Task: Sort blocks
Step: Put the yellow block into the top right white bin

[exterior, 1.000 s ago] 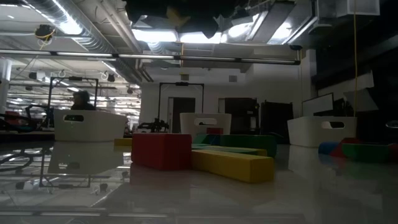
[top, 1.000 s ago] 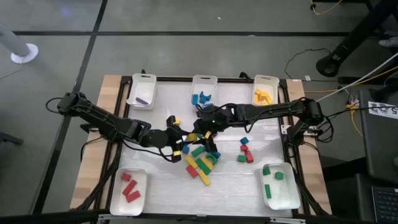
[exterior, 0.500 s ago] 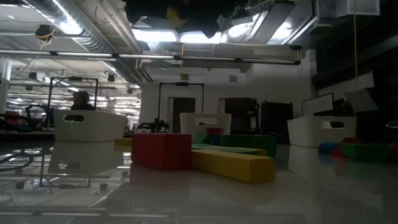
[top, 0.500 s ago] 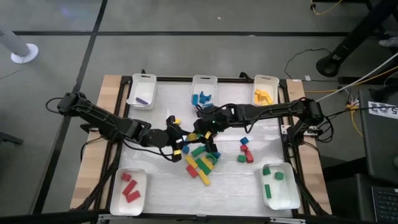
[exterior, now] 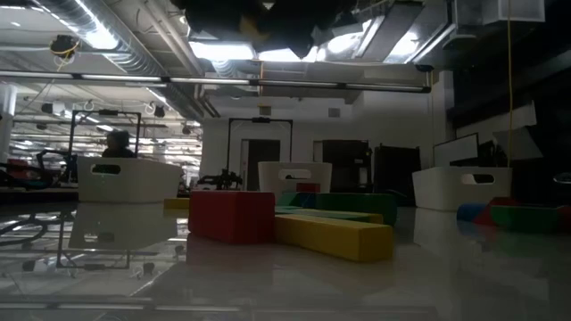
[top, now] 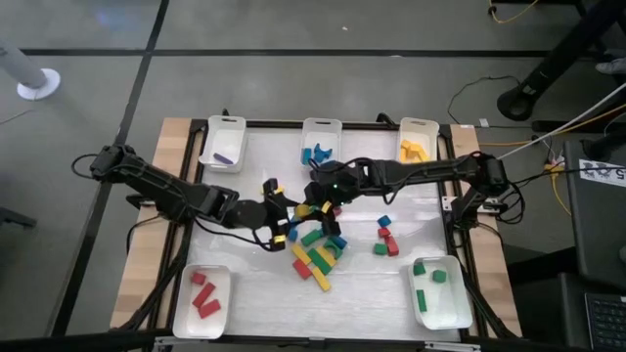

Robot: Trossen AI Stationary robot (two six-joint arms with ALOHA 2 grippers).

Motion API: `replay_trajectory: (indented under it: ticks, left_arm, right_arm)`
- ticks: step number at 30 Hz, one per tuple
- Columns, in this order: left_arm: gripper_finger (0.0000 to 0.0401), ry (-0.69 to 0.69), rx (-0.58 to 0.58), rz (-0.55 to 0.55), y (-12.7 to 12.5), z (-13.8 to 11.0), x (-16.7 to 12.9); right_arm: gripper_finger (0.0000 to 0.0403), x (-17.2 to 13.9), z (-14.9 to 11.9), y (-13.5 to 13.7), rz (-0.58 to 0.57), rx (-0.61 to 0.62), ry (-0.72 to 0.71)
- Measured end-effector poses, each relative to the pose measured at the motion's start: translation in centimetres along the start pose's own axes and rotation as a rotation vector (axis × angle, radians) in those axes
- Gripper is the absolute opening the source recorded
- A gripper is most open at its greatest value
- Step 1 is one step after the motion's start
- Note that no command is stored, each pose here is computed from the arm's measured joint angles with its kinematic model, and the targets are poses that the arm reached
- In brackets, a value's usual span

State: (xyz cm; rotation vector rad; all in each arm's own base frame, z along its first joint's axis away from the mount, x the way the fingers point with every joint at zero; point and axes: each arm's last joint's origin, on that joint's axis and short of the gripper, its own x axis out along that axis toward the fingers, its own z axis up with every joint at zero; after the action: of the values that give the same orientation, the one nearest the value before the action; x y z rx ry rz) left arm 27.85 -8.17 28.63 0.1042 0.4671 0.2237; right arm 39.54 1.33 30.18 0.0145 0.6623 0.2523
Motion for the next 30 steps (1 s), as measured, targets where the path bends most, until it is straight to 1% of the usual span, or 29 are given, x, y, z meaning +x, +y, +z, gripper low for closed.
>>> replay_trajectory:
  ticks: [6,10,13,17,23,25,27,30]
  left_arm:
    - [0.0208,0.030,0.004,0.033,0.8,-0.2,0.3]
    - [0.0206,0.084,-0.009,0.038,1.7,-0.6,0.4]
    - [0.0206,0.111,-0.014,0.077,2.6,-0.8,0.7]
    - [0.0207,0.166,-0.005,0.113,3.6,-1.3,1.0]
    - [0.0203,0.264,-0.003,0.179,5.3,-2.1,1.4]
    - [0.0203,0.288,-0.011,0.196,5.8,-2.3,1.5]
    - [0.0203,0.310,-0.029,0.214,6.3,-2.5,1.6]
    - [0.0203,0.336,-0.050,0.244,7.1,-2.8,1.7]
  right_arm:
    - [0.0141,-0.5,-0.9,-2.1,-0.047,0.051,0.068]
    - [0.0138,-1.3,-1.8,-4.4,-0.147,0.108,0.141]
    - [0.0139,-2.0,-2.9,-5.9,-0.226,0.151,0.230]
    - [0.0142,-3.4,-4.9,-8.1,-0.374,0.199,0.414]
    - [0.0143,-6.7,-8.1,-11.0,-0.673,0.223,0.768]
    - [0.0143,-8.0,-8.9,-12.0,-0.754,0.230,0.872]
    - [0.0143,-9.3,-9.9,-12.9,-0.804,0.253,0.966]
    - [0.0144,-11.3,-11.2,-14.4,-0.809,0.333,1.059]
